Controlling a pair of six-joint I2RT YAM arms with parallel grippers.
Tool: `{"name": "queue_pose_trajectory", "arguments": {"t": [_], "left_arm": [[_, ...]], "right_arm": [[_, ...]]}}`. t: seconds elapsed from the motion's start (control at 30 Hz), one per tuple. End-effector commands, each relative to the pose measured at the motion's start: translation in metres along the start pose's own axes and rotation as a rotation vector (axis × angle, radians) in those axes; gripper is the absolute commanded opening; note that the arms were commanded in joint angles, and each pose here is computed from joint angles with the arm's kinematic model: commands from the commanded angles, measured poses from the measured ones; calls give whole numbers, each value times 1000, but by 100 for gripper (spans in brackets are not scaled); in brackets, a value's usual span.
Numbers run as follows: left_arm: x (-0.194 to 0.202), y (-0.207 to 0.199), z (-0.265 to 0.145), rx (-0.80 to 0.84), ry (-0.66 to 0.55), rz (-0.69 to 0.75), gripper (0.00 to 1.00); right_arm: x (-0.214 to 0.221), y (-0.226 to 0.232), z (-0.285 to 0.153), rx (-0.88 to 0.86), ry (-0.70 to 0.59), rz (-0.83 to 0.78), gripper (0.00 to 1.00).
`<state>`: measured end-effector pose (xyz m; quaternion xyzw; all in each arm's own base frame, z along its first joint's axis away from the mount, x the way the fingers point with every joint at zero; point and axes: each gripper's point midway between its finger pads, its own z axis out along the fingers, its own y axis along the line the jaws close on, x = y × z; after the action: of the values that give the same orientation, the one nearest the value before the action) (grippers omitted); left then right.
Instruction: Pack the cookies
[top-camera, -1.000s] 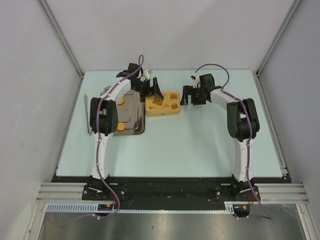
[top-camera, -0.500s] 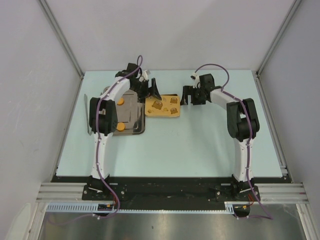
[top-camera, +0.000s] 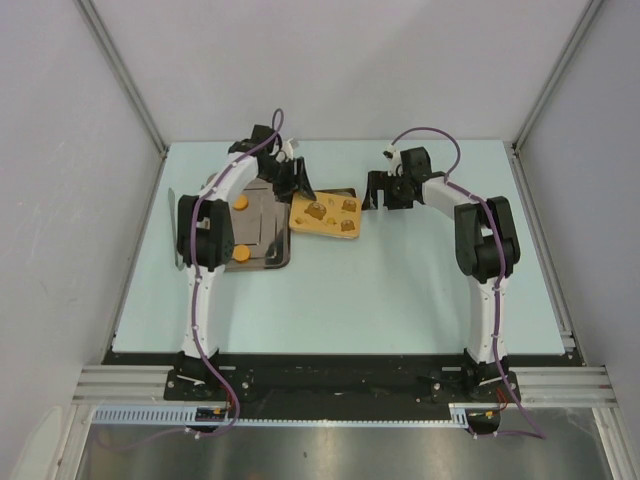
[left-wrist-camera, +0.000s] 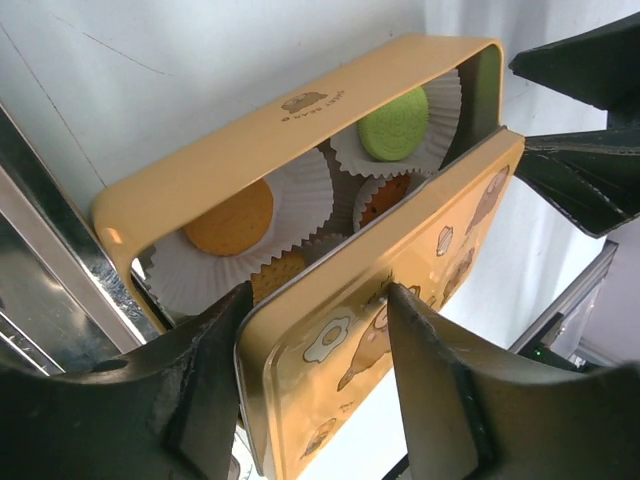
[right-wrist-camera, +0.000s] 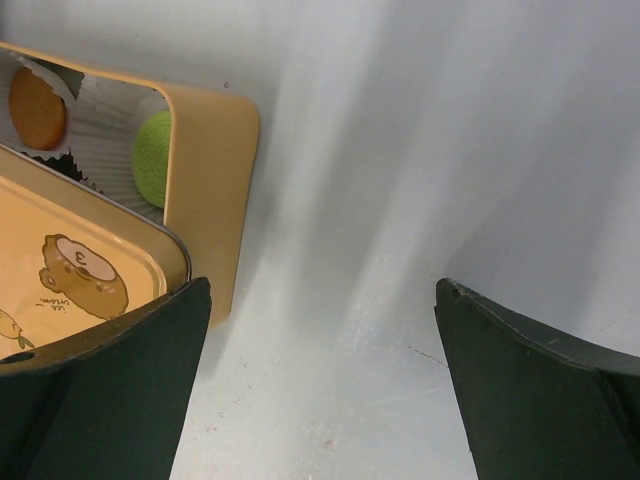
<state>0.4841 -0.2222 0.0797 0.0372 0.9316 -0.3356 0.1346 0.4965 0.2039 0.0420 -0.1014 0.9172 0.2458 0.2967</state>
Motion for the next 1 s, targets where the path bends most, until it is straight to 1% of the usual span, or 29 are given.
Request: {"name": "queue_pose_trajectory", "arguments": {"t": [0.0, 0.2, 0.23, 0.4, 0.5, 0.63, 0.7, 0.97], "left_arm": [[-16, -21, -25, 29, -71, 49, 57], [-19, -23, -31, 71, -90, 27, 51], [-21, -24, -33, 79, -100, 22, 48], [-24, -24, -39, 113, -120, 3, 45], [-24, -24, -39, 148, -130, -33, 42], [-22, -24, -39, 207, -134, -78, 33], [-21, -24, -37, 235, -136, -88, 30], [-21, -20, -39, 319, -153, -145, 26]], "right_arm": [[-2, 1, 0, 1, 10, -8, 99], [0, -3, -3, 7, 15, -7, 99], [0, -4, -4, 9, 16, -6, 99], [-1, -5, -7, 9, 13, -4, 99], [0, -6, -8, 9, 17, -5, 99], [-1, -7, -11, 13, 12, -5, 98], [0, -7, -13, 14, 13, -8, 98], [-10, -7, -27, 7, -18, -10, 99]]}}
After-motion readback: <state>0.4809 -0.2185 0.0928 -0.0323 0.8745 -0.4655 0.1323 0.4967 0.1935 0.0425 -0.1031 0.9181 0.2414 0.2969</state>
